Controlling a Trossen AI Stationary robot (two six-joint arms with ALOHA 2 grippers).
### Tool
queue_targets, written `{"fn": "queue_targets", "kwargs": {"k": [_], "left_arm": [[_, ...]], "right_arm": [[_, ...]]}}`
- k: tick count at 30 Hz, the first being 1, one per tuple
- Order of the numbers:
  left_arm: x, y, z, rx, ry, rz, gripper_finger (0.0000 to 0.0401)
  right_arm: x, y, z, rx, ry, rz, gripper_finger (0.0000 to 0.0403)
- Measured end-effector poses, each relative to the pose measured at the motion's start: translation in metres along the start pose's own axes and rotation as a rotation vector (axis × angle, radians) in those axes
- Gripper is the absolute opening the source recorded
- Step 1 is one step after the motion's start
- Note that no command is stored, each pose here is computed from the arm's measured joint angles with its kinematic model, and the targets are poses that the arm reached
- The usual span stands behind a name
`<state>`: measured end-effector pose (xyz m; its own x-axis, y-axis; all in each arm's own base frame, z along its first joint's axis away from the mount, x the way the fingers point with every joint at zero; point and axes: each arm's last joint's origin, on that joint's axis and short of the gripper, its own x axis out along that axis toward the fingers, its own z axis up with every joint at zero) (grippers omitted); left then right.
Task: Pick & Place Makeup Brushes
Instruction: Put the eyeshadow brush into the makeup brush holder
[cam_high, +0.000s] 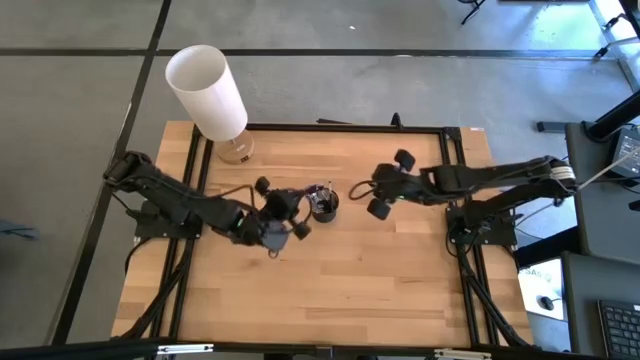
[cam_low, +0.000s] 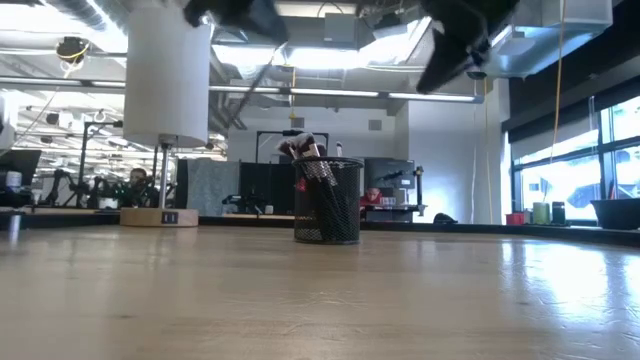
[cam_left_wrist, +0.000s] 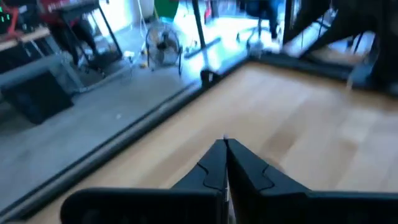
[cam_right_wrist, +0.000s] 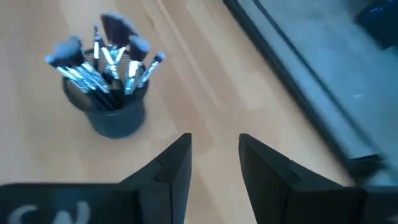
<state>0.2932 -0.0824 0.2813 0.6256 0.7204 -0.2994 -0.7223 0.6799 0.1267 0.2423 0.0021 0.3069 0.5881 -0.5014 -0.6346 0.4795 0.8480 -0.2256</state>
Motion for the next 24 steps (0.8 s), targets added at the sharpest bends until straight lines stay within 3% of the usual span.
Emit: {"fn": "queue_targets", "kwargs": {"k": [5, 9, 14, 19, 24], "left_arm": [[0.012, -0.003, 0.03, 0.008, -0.138, -0.022, 0.0005], [0.026, -0.004, 0.044, -0.063, -0.193, -0.147, 0.0004], [0.062, -0.018, 0.031, -0.079, -0.182, -0.214, 0.0003], [0.095, -0.035, 0.006, -0.118, -0.159, -0.223, 0.0007], [0.106, -0.039, -0.006, -0.195, -0.15, -0.136, 0.0006]], "right_arm": [[0.02, 0.006, -0.054, 0.181, -0.097, 0.17, 0.0132], [0.036, 0.019, -0.091, 0.229, -0.142, 0.282, 0.0133], [0.042, 0.027, -0.118, 0.207, -0.136, 0.314, 0.0133], [0.035, 0.037, -0.127, 0.175, -0.12, 0.365, 0.0132], [0.027, 0.046, -0.131, 0.154, -0.128, 0.398, 0.0133]]}}
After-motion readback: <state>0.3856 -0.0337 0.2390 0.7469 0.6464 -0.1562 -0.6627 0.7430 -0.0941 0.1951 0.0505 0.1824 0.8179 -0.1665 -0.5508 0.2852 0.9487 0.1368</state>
